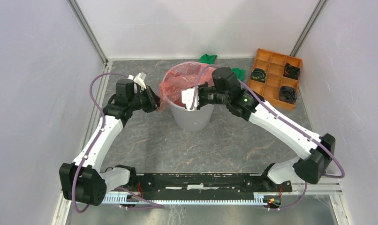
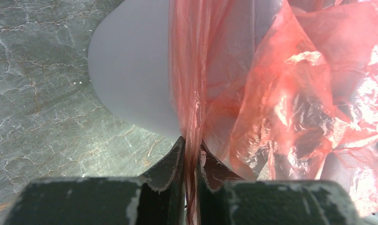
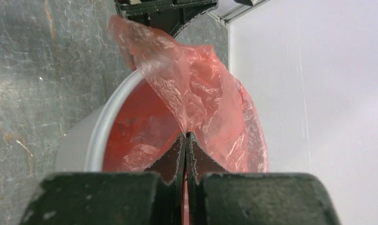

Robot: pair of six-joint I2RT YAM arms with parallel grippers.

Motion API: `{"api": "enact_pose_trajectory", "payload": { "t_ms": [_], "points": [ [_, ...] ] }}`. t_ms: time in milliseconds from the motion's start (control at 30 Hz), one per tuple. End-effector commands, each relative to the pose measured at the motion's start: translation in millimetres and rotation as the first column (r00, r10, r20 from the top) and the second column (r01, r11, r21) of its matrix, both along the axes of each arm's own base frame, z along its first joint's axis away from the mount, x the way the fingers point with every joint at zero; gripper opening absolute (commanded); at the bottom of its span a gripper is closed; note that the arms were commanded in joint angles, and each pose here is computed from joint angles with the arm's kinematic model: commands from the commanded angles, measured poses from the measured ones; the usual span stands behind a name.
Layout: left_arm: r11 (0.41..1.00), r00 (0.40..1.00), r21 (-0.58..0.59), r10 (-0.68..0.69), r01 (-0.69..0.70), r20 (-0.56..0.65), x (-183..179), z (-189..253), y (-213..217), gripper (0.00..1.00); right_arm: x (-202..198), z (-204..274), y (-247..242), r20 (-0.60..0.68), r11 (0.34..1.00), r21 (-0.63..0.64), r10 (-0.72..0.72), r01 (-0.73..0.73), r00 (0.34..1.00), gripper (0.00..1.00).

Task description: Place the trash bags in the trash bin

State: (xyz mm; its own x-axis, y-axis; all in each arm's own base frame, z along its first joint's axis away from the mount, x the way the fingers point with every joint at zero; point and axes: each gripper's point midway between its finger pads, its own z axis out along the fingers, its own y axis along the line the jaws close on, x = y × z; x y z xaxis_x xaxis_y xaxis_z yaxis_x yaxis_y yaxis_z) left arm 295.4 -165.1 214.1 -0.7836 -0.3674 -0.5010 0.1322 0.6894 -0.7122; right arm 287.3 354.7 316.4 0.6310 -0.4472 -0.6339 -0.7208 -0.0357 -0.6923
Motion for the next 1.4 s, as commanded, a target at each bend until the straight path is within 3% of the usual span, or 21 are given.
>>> {"api": "enact_pose_trajectory", "payload": {
  "t_ms": [0,167,433,567,800,967,1033,1100,1167,1300,1367],
  "points": [
    [0.999,1.0,-0.042,0.0,0.001,0.025,0.8,11.8,-2.9,0.18,-19.2,41.6,-12.5,0.084,0.992,0.123,-0.036,0.026,0.996,0.0],
    [0.999,1.0,-0.048,0.001,-0.001,0.018,-0.9,12.1,-3.3,0.24,-47.1,34.1,-28.1,-0.035,0.99,0.129,-0.05,0.054,0.998,0.01],
    [0.997,1.0,-0.082,-0.007,0.006,-0.001,-3.4,9.5,-7.4,0.17,-80.1,-7.4,-56.6,-0.208,0.982,0.125,-0.111,0.139,0.972,0.0],
    [0.996,1.0,-0.091,-0.009,0.009,-0.003,-6.7,10.3,-8.1,0.16,-77.2,-32.1,-79.9,-0.211,0.969,0.071,-0.217,0.236,0.953,0.0],
    [0.995,1.0,-0.1,0.003,-0.006,-0.022,-8.2,4.3,-7.9,0.13,-68.5,-60.7,-97.4,-0.271,0.915,0.113,-0.348,0.388,0.898,0.0],
    [0.993,0.999,-0.12,0.01,-0.014,-0.033,-8.2,0.1,-9.3,0.1,-59.5,-75.5,-95.4,-0.442,0.821,0.202,-0.41,0.534,0.798,0.0],
    [0.992,0.999,-0.126,0.014,-0.018,-0.035,-7.9,-1.8,-9.5,0.09,-58.1,-80.5,-94.6,-0.493,0.795,0.202,-0.421,0.571,0.761,0.12],
    [0.991,0.999,-0.132,0.018,-0.022,-0.037,-6.7,-3.7,-10.0,0.07,-57.0,-82.8,-99.4,-0.529,0.766,0.19,-0.446,0.614,0.722,0.42],
    [0.991,0.999,-0.134,0.018,-0.024,-0.039,-5.9,-5.4,-10.2,0.05,-59.7,-76.6,-106.7,-0.543,0.75,0.181,-0.463,0.636,0.701,0.6],
    [0.992,0.999,-0.126,0.023,-0.028,-0.039,-4.5,-8.1,-9.3,0.02,-76.5,-47.0,-118.7,-0.565,0.757,0.192,-0.435,0.625,0.701,0.74],
    [0.992,0.999,-0.122,0.026,-0.03,-0.037,-3.7,-8.4,-9.0,0.02,-75.4,-31.2,-129.2,-0.581,0.718,0.19,-0.467,0.669,0.667,0.77]
  ]
}}
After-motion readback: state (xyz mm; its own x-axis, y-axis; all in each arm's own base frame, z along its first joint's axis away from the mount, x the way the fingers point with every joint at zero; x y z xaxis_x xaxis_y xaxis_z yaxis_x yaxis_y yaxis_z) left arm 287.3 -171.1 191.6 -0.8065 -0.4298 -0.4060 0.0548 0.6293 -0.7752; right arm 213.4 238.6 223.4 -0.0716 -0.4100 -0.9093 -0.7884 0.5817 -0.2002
